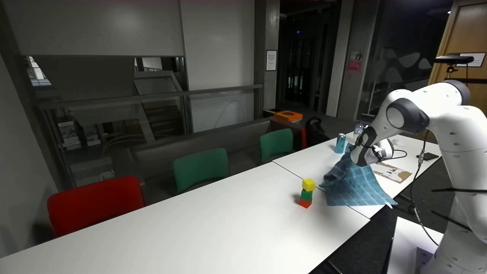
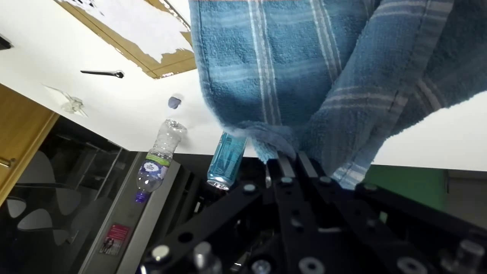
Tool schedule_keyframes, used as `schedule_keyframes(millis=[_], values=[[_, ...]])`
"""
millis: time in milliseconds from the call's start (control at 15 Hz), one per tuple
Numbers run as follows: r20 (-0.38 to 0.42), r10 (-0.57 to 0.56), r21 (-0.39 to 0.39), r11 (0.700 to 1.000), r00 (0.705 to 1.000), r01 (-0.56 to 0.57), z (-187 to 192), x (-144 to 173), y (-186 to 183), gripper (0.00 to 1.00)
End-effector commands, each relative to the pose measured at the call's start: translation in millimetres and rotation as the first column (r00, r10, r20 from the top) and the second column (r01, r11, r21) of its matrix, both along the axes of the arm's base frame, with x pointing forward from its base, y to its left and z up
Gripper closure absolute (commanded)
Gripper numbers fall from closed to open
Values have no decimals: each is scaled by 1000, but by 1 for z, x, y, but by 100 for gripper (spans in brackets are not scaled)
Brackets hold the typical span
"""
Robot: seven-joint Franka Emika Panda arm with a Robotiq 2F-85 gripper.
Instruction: Unfold the cloth
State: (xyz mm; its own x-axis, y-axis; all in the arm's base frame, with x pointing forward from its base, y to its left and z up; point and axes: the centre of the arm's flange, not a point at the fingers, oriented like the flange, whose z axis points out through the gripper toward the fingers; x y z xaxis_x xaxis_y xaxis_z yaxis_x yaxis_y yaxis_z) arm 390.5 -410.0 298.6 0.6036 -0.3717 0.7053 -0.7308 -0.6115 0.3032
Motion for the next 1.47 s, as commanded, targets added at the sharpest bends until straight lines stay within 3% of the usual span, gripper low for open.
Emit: schedule_keyframes(millis=[0,533,867,1200,1400], values=[[9,44,7,999,999,-44,-21,-24,-6,62],[7,56,21,998,998,-56,-37,-20,-11,2],[0,68,45,997,998,-68,-38,-18,-13,0],[-43,182,248,955,982,-166,-65,-34,20,0],[-36,208,309,932,977,-187,-79,-49,34,0]])
